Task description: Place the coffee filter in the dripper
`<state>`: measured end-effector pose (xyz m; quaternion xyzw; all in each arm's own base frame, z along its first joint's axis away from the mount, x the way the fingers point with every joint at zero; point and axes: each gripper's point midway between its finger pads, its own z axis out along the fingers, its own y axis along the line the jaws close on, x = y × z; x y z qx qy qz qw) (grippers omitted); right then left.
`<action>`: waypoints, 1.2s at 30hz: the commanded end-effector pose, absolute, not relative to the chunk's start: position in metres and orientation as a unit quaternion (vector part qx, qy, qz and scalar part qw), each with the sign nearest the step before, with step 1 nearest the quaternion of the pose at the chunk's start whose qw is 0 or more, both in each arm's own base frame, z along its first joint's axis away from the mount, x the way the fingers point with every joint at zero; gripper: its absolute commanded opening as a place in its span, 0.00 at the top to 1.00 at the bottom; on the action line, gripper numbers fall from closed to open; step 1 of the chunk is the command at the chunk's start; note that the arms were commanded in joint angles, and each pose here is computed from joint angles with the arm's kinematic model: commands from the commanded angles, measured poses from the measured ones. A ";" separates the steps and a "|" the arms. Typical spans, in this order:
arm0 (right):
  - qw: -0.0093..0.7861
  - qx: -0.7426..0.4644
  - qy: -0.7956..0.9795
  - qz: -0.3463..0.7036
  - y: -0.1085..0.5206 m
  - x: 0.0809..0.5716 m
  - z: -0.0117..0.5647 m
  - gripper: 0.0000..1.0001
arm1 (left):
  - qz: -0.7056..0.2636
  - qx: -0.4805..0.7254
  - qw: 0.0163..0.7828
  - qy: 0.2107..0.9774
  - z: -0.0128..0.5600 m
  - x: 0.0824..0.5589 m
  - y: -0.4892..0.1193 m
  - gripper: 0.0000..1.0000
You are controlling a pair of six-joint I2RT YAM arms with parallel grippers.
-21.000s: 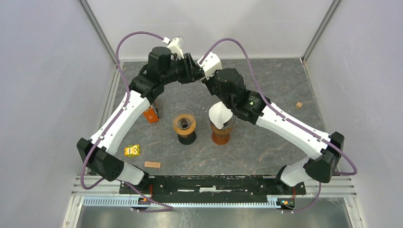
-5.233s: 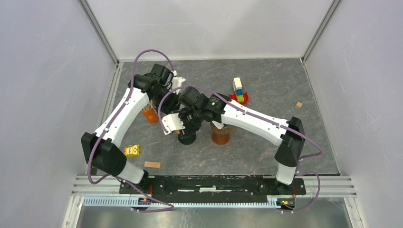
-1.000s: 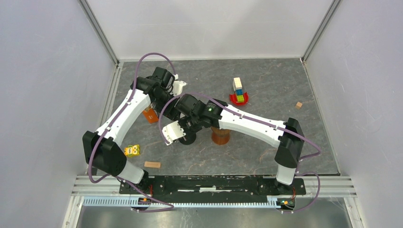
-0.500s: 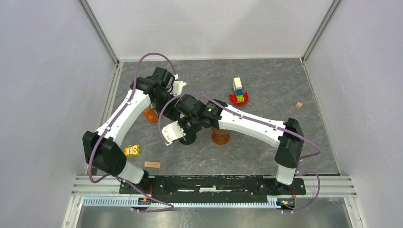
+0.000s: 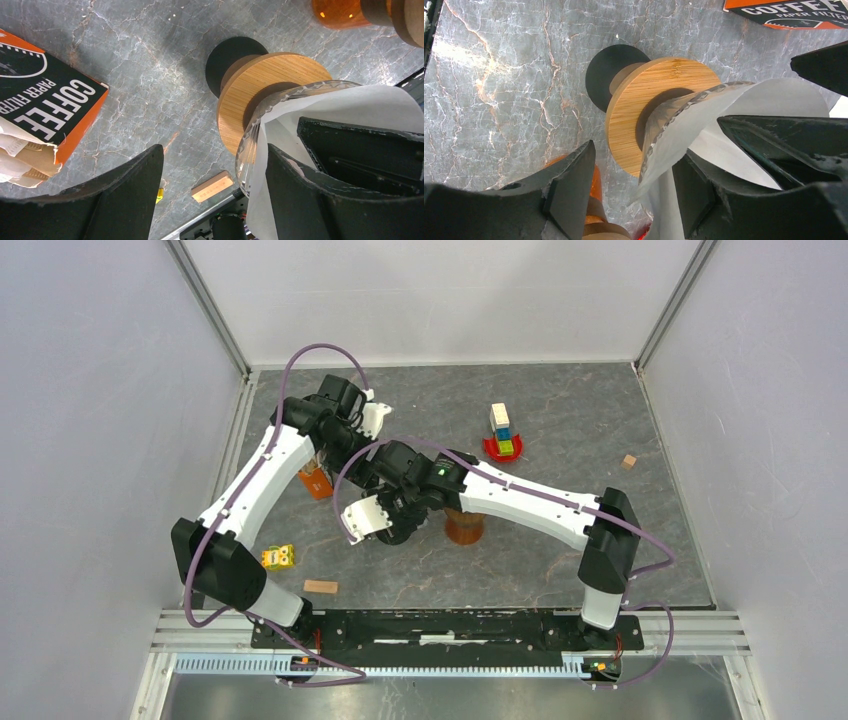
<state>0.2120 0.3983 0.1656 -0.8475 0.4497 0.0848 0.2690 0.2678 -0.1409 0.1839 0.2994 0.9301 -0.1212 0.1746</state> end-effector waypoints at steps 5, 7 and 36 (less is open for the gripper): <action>0.319 -0.834 0.440 0.096 0.403 0.209 0.207 0.35 | -0.120 0.326 0.203 0.916 0.204 0.277 -0.144 0.19; 0.325 -0.831 0.440 0.098 0.403 0.209 0.213 0.34 | -0.123 0.326 0.206 0.914 0.206 0.276 -0.145 0.18; 0.573 -0.584 0.562 0.118 0.321 0.275 0.377 0.12 | -0.162 0.204 0.473 0.842 0.336 0.329 -0.123 0.00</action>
